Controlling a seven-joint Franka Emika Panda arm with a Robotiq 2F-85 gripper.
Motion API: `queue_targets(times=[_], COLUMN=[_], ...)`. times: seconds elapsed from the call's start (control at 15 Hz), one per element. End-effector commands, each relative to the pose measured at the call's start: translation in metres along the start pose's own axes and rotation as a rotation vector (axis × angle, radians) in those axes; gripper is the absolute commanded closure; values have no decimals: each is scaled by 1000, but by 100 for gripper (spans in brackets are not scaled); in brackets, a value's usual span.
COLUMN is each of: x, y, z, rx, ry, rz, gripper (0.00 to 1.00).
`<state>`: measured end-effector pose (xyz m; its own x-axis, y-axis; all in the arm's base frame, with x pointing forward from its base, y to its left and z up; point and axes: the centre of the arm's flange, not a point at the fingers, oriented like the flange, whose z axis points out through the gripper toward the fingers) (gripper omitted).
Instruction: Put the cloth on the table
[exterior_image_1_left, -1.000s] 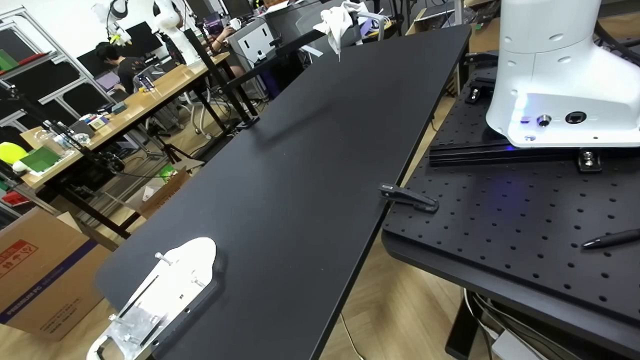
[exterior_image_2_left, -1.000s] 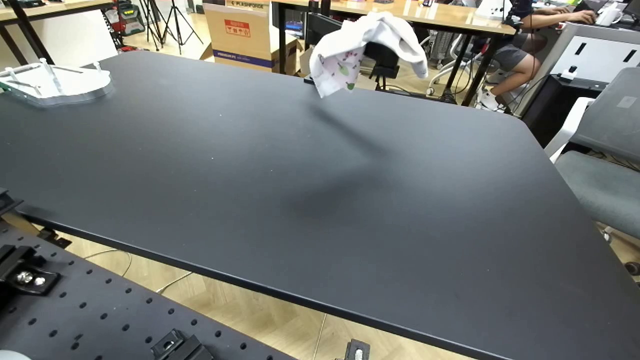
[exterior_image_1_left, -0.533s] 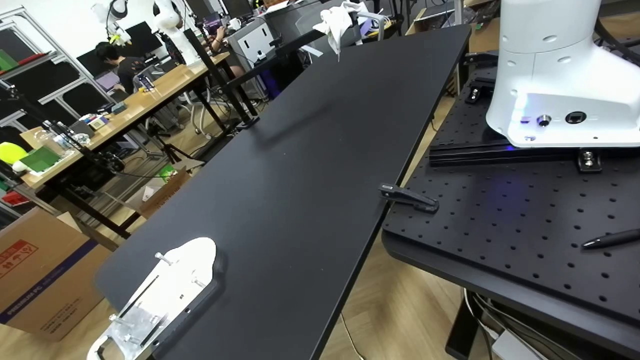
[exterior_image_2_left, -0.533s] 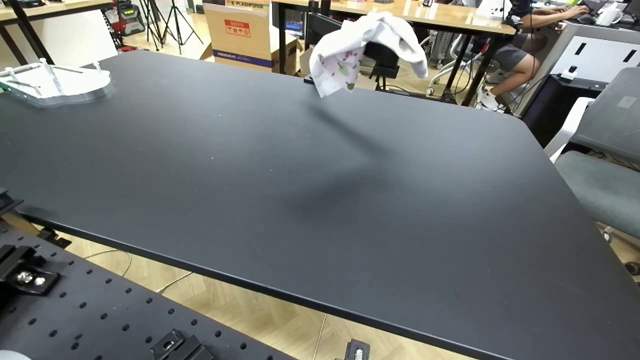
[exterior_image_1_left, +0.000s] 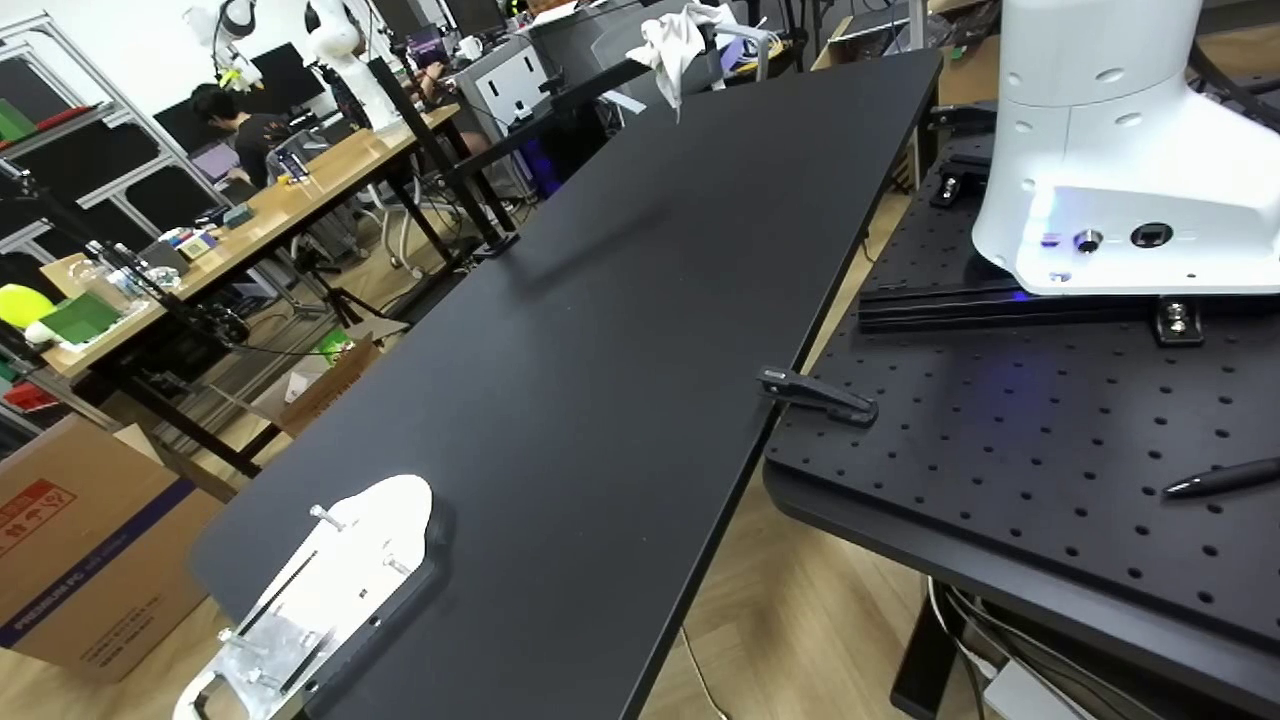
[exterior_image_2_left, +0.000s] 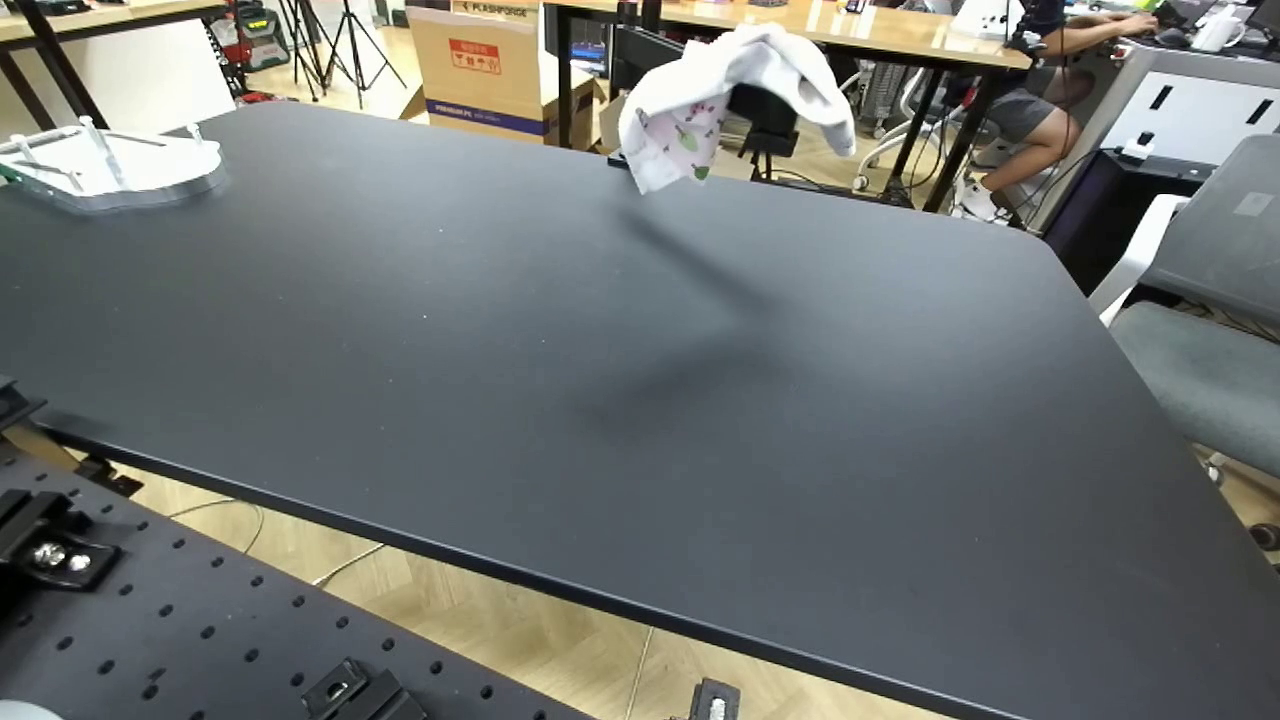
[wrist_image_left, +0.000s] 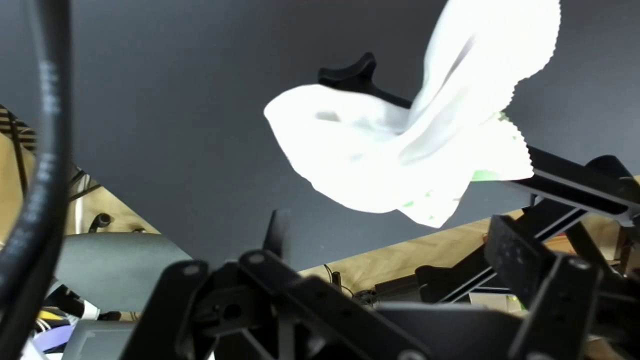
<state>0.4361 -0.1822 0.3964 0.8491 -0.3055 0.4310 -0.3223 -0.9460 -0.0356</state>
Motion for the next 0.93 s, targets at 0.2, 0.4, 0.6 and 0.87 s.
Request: queue_targets(times=[0.2,0.4,0.6,0.87], x=[0,-3,-5,-7], y=[-16,-12,-8,-5], z=[24,28,28,29], rx=[69,75,78,89], ry=[-50,-64,-73,-97], rz=[14,42,62,76], gripper=[0,33,55,83])
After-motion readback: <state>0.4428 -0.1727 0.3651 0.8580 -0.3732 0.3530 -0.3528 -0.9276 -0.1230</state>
